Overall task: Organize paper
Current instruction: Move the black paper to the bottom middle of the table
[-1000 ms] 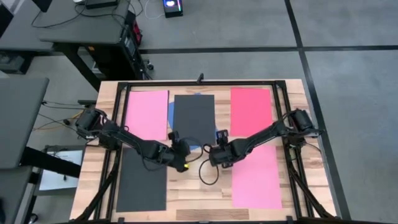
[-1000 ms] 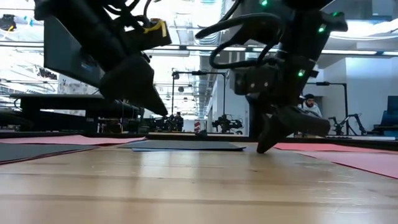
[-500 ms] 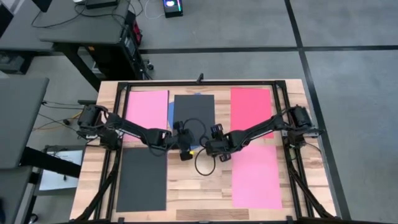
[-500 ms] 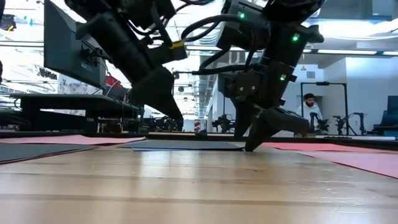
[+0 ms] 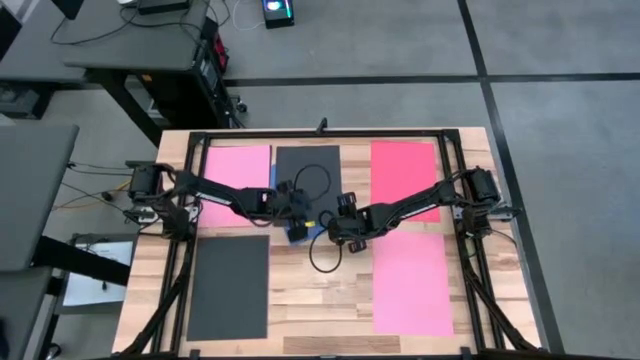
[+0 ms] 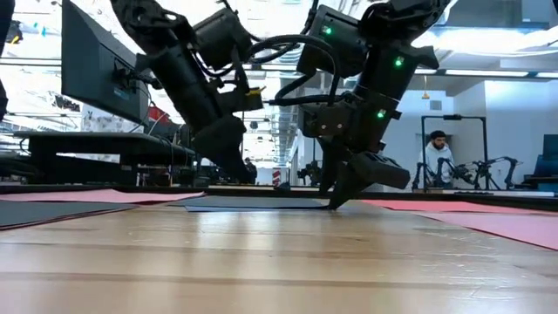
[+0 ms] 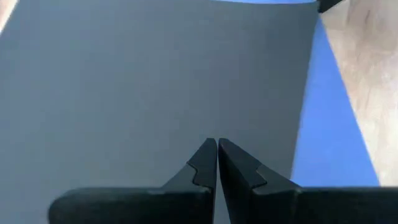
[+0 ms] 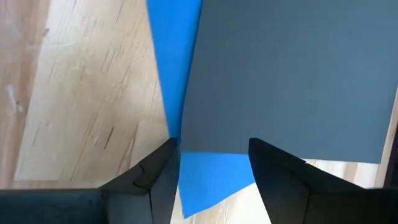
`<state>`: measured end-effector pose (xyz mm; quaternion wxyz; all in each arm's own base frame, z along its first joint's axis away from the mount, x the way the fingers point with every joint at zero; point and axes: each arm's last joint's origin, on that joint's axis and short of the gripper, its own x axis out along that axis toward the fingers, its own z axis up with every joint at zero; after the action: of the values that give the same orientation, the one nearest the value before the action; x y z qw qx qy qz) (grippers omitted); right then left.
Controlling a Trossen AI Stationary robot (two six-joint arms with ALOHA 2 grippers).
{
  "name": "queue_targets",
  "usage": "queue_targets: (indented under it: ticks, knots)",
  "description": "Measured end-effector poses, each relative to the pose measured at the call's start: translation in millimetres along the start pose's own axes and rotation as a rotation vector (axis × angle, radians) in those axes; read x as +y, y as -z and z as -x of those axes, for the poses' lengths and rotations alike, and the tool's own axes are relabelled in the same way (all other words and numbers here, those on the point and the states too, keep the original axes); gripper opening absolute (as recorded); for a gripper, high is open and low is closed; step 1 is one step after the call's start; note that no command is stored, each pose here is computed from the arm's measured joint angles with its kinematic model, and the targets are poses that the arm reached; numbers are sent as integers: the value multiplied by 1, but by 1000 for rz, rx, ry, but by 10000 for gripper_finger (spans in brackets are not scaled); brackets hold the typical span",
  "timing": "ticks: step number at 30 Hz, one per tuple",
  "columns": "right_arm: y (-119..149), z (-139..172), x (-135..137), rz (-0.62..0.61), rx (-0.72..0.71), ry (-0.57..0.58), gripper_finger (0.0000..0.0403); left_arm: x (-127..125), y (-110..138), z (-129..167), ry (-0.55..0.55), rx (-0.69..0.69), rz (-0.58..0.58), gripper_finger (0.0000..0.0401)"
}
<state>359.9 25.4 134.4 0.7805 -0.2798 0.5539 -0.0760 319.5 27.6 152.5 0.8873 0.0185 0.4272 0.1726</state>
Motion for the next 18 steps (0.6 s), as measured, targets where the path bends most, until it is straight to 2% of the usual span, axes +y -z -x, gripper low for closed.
queue_targets:
  ticks: [9,18]
  knots:
    - [-4,-2,-5,-37,-40,35,177,12,31,-12,73,31,111,0]
    - [-4,-3,-10,-43,-44,49,177,10,39,-13,116,12,151,0]
